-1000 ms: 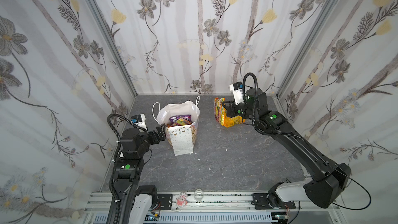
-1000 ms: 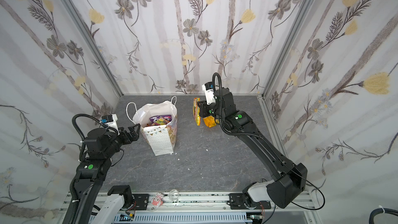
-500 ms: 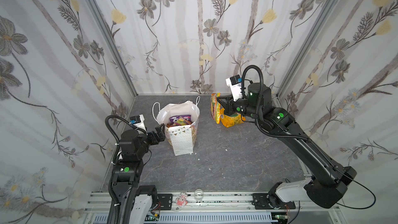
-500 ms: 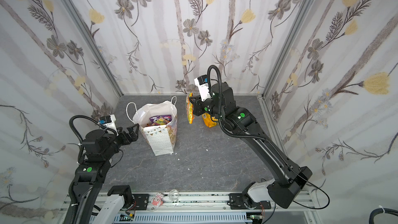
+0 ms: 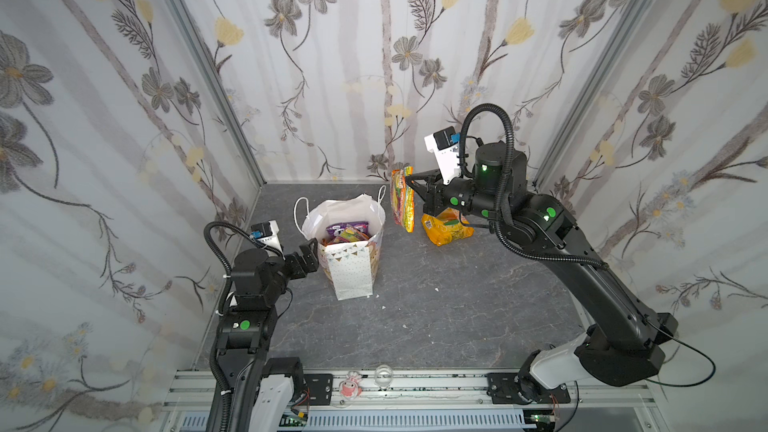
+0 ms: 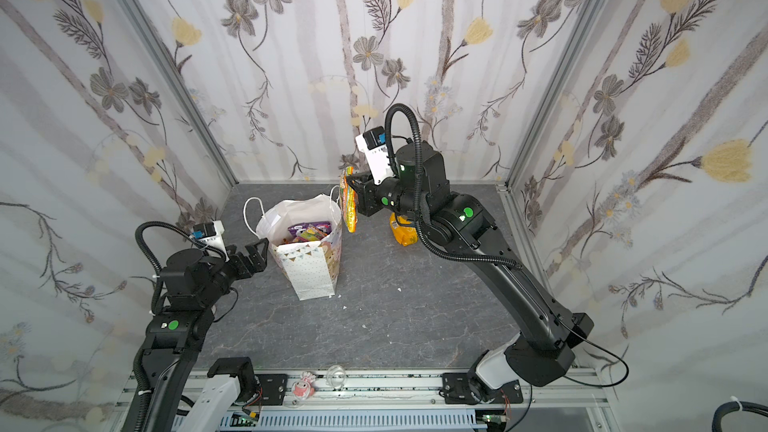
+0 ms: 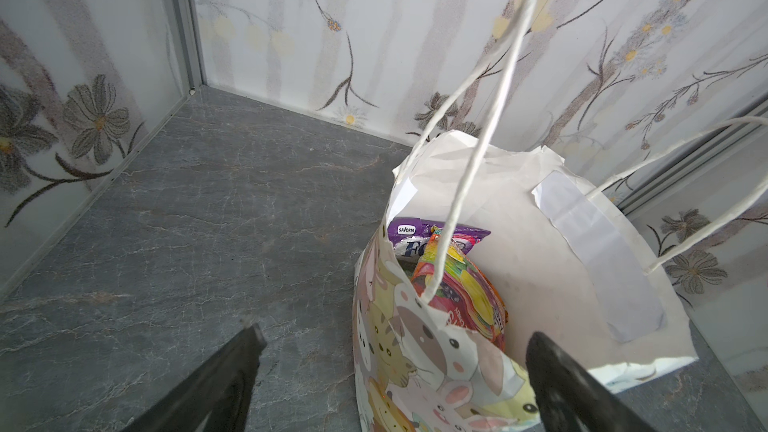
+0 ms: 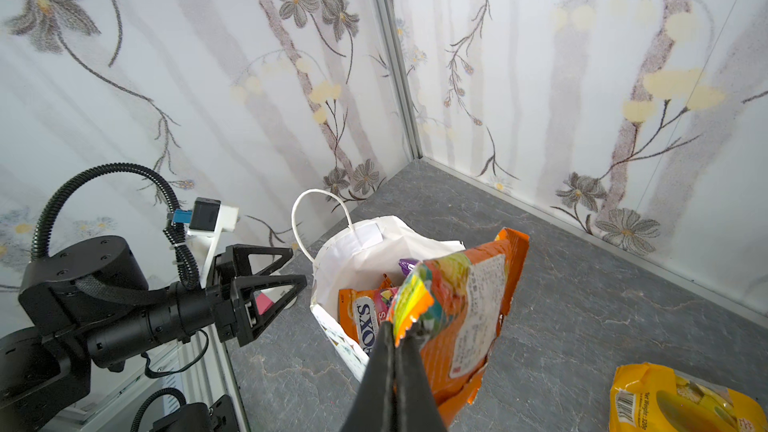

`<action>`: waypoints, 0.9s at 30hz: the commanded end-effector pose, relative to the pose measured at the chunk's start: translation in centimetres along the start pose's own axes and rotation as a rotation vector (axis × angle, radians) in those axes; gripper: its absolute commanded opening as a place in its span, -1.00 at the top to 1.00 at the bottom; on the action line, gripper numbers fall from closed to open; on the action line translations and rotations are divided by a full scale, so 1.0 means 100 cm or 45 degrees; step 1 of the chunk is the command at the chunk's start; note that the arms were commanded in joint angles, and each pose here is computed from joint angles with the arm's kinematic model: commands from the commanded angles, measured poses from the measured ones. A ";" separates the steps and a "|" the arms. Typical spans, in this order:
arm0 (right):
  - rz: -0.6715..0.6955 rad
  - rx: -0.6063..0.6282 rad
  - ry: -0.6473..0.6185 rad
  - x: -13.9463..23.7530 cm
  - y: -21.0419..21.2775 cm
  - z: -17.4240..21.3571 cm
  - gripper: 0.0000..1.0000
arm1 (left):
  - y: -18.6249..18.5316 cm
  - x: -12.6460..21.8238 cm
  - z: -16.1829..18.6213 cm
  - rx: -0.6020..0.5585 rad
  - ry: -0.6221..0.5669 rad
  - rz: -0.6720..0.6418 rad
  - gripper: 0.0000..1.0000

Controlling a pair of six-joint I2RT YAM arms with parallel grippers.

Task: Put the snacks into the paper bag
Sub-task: 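Carry the orange mango bag with the right gripper over the paper bag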

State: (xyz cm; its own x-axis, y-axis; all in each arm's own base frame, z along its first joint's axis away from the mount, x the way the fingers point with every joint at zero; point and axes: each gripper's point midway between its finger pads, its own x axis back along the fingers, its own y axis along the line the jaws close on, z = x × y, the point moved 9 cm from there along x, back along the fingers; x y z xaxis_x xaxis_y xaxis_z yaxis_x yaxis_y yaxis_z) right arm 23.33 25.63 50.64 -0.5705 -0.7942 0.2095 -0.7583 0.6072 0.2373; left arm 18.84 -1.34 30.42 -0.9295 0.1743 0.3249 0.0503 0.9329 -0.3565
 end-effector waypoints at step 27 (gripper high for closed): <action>-0.298 0.096 -0.140 -0.038 0.066 -0.035 1.00 | -0.003 -0.003 -0.002 -0.009 -0.012 0.050 -1.00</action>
State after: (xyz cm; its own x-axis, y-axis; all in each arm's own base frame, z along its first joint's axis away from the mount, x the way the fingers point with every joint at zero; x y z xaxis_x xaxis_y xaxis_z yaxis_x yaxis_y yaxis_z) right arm 21.90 32.27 53.41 -0.4349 -0.8908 0.1319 -0.8659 0.4539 0.2102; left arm 18.98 -1.51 30.26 -0.9229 0.1950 0.3320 0.0655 0.9292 -0.3637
